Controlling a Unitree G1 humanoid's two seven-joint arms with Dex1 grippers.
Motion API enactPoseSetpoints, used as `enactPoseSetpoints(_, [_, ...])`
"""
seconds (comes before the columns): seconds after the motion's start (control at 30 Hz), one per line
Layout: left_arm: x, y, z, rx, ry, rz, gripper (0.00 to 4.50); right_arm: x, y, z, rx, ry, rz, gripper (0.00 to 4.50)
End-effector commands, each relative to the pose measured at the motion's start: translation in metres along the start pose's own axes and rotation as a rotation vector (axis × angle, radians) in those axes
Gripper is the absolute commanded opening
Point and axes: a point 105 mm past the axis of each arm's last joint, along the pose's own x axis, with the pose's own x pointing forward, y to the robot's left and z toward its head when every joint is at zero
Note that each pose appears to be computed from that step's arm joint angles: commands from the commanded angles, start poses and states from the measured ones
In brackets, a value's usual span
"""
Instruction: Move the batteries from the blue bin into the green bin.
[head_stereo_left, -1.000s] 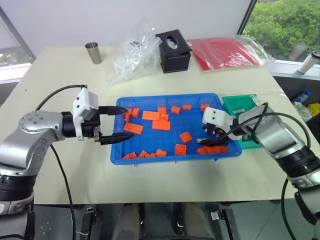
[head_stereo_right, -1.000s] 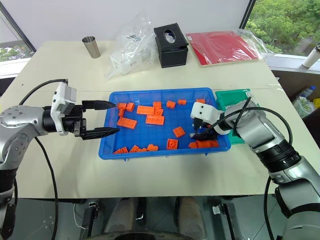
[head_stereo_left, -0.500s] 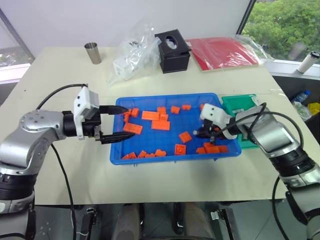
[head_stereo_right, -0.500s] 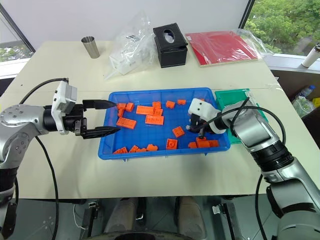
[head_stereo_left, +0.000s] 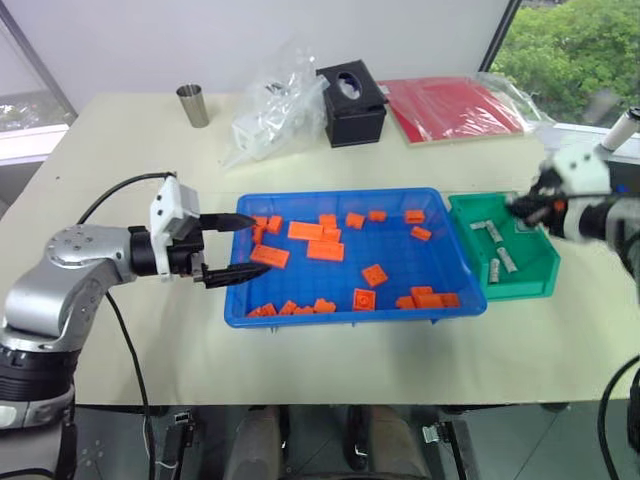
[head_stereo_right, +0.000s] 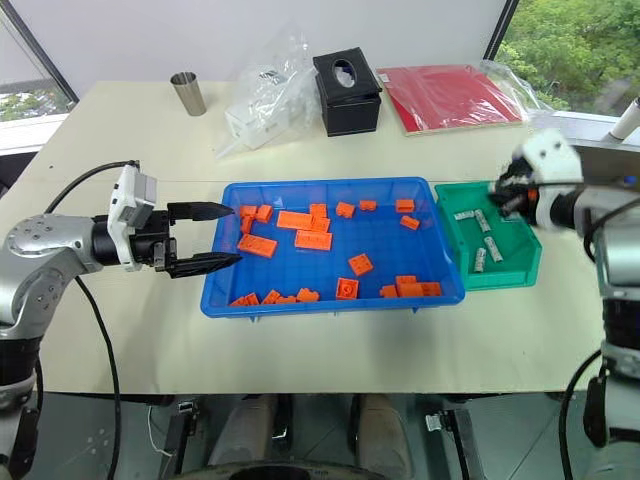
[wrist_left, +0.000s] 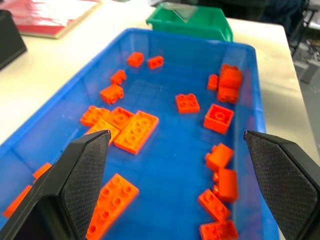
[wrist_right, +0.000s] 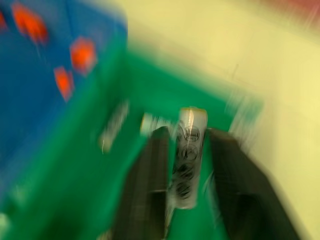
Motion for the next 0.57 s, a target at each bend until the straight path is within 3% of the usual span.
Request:
enactPoseSetpoints(0.03, [0.0, 0.005, 0.009, 0.027, -0.025, 0.021, 4.5, -0.015, -0.011, 0.024, 0.0, -0.117, -0.043, 2.99])
enactPoseSetpoints(0.27, [-0.013, 0.019, 0.009, 0.025, -0.011, 0.078, 4.5, -0.049, -0.007, 0.023, -0.147, -0.155, 0.107, 2.99])
enactPoseSetpoints(0.4, [-0.039, 0.034, 0.008, 0.023, 0.026, 0.145, 4.5, -0.082, -0.004, 0.017, -0.245, -0.187, 0.275, 2.99])
enactPoseSetpoints(0.57, [-0.067, 0.044, 0.011, 0.033, 0.071, 0.192, 4.5, -0.107, -0.012, -0.003, -0.188, -0.159, 0.406, 2.99])
